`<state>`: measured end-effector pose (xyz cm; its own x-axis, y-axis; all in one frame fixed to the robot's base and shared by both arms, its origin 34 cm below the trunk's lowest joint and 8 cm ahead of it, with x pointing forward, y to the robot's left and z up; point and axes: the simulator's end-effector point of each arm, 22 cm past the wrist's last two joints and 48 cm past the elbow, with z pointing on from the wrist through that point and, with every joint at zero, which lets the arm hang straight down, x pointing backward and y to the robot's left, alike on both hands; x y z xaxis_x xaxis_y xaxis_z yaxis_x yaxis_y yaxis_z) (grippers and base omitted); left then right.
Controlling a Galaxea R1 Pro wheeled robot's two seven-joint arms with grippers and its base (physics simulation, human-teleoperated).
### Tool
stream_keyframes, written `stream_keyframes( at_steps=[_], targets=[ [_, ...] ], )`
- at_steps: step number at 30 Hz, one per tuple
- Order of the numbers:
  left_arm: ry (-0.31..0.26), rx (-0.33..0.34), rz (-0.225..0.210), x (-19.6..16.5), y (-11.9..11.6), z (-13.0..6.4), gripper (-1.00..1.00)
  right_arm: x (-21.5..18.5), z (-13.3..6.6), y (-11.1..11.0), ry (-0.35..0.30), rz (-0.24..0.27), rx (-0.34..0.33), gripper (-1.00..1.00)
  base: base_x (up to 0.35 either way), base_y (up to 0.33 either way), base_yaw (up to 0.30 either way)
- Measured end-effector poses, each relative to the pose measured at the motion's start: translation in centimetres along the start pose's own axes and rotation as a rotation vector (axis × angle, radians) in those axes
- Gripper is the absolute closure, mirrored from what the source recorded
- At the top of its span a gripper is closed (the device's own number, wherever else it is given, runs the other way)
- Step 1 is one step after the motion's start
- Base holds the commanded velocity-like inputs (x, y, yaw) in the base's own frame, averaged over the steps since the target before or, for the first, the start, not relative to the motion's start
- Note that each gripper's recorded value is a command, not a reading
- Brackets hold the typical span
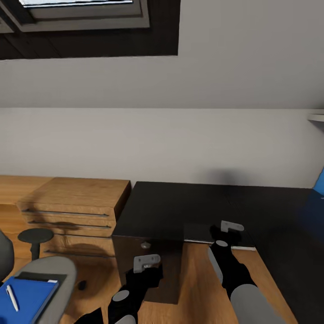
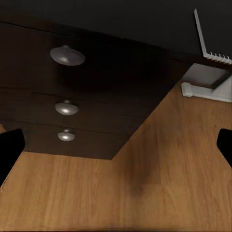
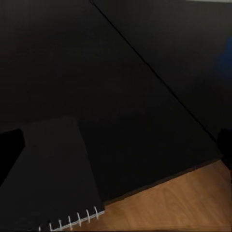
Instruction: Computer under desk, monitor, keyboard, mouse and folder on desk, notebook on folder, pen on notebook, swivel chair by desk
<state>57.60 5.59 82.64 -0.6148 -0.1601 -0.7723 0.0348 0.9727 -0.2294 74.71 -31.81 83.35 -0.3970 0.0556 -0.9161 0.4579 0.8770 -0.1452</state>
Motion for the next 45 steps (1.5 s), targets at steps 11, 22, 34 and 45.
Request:
stream_keyframes(
  at_steps=[11,22,34,45],
  targets=[
    [-0.024,-0.006,-0.025,-0.5,0.2,0.0,-1.00,0.1,-0.1,-0.1,0.000,-0.004,0.001,-1.00,-0.056,0.034,0.282],
    [-0.033,-0.011,-0.030,-0.7,0.4,-0.1,-1.00,-0.1,-0.4,0.6,-0.020,0.012,-0.009,-1.00,0.000,0.000,0.283],
    [-0.026,-0.006,-0.033,-0.6,0.2,0.0,-1.00,-0.4,-1.2,2.2,-0.050,-0.024,-0.041,-1.00,0.000,0.000,0.079],
    [-0.026,-0.008,-0.033,-0.6,0.2,0.0,-1.00,-0.3,-1.2,2.2,-0.049,-0.026,-0.041,-1.00,0.000,0.000,0.156]
  ],
)
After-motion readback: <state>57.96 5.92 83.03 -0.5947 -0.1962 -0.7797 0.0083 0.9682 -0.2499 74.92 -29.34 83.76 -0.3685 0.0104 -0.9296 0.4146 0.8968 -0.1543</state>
